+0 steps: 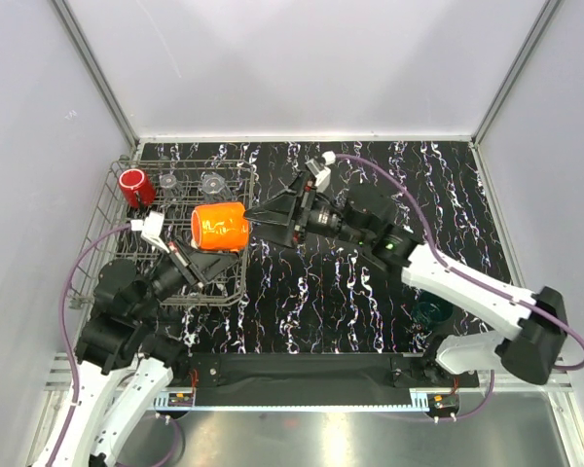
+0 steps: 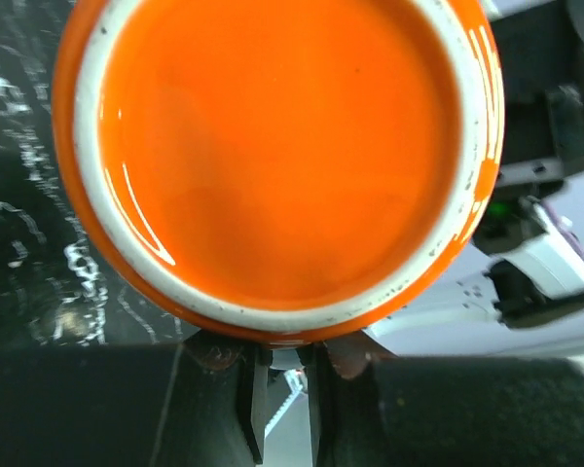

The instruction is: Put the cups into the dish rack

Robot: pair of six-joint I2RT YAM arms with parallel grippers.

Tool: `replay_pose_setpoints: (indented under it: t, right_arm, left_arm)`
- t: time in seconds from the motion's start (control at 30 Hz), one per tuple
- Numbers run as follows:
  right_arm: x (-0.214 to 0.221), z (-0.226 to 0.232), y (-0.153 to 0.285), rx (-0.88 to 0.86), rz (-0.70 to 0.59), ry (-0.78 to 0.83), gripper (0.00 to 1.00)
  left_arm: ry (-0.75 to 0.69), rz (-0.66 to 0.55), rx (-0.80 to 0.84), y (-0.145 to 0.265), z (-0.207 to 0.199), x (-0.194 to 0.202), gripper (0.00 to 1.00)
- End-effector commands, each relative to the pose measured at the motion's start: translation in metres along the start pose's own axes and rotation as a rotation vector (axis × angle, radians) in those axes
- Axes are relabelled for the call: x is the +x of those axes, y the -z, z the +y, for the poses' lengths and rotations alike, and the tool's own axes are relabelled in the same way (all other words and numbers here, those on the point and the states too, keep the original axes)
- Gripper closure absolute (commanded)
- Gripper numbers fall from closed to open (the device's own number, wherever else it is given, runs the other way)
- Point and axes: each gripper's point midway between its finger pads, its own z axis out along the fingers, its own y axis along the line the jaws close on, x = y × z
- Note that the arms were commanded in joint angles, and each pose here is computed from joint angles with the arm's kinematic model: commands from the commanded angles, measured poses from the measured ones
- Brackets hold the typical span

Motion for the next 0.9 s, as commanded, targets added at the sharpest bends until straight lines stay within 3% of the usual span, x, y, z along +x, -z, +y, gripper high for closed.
replay_pose_setpoints:
  t: [0.0, 0.27, 0.5, 0.73, 0.87]
  right_arm:
    - [-0.008, 0.006, 0.022, 0.113, -0.065, 0.122, 0.0]
    - [-0.02, -0.04, 0.077, 0.498, -0.11, 0.302, 0.0]
    - [-0.042, -0.075, 0.139, 0.819, -0.209, 0.43, 0.0]
    - [-0.04, -0.076, 0.169, 0.85, -0.246, 0.468, 0.0]
    - [-0.041, -0.075, 0.17, 0.856, -0.244, 0.475, 0.0]
  left_arm:
    - [-0.13, -0.107, -0.026, 0.011, -0.023, -0.033, 1.0]
    - [-0.222, -0.089, -0.288, 0.023, 0.005, -0.049, 1.0]
    - [-0.272, -0.089, -0.649, 0.054, 0.052, -0.065, 1.0]
    - [-0.282, -0.053, -0.895, 0.073, 0.093, -0.065, 1.0]
    - [-0.259, -0.103, -1.048, 0.087, 0.124, -0.065, 1.0]
